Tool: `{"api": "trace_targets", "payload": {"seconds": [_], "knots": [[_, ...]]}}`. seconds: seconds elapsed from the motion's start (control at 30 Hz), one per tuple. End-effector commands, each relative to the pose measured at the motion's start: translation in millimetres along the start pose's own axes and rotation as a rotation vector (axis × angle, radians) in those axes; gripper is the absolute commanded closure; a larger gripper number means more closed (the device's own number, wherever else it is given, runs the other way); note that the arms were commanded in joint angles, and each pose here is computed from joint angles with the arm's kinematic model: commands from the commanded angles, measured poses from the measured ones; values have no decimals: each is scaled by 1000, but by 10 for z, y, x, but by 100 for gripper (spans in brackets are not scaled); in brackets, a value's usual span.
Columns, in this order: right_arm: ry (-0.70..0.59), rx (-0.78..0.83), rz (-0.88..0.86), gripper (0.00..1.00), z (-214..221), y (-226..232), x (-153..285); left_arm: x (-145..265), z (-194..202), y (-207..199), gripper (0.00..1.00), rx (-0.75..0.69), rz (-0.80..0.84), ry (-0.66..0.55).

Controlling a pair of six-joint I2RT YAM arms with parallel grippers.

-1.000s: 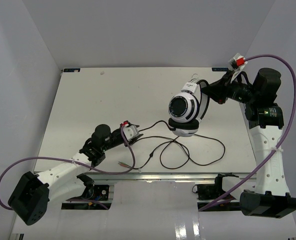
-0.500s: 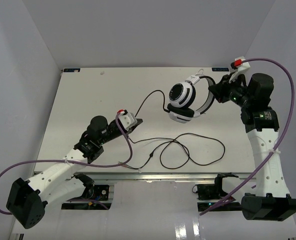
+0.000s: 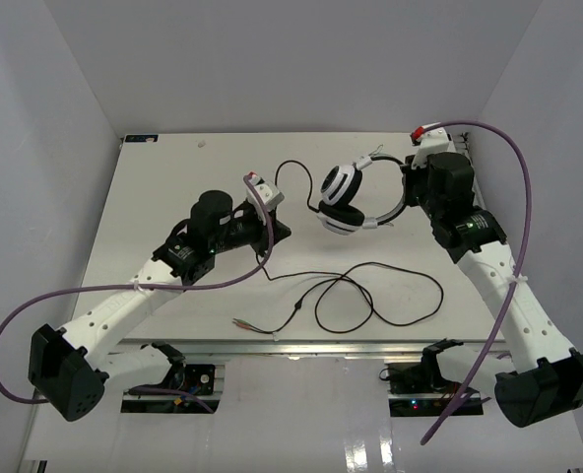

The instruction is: Wrap the headphones

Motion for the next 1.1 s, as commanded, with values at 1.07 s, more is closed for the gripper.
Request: {"api": "trace_targets", "payload": {"seconds": [1.07], "knots": [[-109, -401, -182, 92, -497, 312, -101, -713, 449, -956, 100, 88, 327, 217]]}}
Point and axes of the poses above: each gripper's point midway between its finger pads, its own x axis back along the fingers, its own y axis along the line the jaws close on, z = x × y, the point moved 4 cm from there along x, back along the fingers, and after that the axes turned 13 degrees about -x, right-handed, at the moved point
